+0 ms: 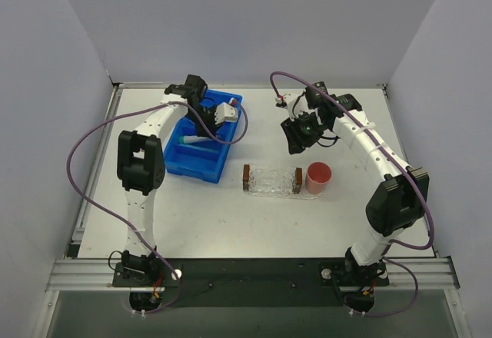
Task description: Prepare toiletry sets of a toothbrush and toothpaste on the tray
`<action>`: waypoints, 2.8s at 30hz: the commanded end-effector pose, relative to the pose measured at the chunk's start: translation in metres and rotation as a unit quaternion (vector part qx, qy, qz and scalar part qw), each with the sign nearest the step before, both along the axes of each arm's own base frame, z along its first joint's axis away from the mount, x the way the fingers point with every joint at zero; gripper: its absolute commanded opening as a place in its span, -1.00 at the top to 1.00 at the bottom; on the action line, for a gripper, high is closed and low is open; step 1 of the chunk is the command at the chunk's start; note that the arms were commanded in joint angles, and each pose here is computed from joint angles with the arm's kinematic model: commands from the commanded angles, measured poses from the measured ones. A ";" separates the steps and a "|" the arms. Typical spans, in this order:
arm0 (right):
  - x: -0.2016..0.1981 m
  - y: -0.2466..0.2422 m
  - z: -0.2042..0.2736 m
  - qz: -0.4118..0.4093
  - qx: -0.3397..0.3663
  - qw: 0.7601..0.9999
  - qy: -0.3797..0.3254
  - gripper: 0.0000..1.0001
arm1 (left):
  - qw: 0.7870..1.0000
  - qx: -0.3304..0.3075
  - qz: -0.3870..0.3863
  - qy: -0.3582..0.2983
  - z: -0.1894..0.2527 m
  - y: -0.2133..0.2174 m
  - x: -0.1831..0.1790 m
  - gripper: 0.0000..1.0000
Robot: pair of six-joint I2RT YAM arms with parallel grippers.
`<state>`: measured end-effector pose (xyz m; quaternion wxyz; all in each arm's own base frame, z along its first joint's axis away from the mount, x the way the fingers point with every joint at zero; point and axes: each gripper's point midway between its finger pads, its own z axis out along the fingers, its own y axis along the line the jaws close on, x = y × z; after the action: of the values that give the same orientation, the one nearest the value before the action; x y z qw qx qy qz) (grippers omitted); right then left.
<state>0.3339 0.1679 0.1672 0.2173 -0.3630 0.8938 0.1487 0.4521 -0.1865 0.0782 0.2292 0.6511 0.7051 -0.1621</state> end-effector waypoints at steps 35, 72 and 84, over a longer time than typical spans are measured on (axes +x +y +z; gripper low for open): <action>0.071 0.101 0.096 0.042 0.211 0.976 -0.027 0.28 | 0.954 -0.285 0.089 -0.018 0.140 -0.020 0.002 1.00; 0.096 0.222 0.058 0.233 0.255 0.927 -0.148 -0.51 | 0.928 -0.370 0.036 0.037 0.173 -0.010 -0.047 1.00; 0.079 0.234 0.060 0.257 0.273 0.918 -0.133 -0.45 | 0.925 -0.377 0.023 0.047 0.177 -0.011 -0.054 1.00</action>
<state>0.4221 0.3931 0.2132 0.3675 -0.5049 0.6903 0.3654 0.4048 -0.1950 0.2170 0.3945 0.4733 0.6591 -0.4311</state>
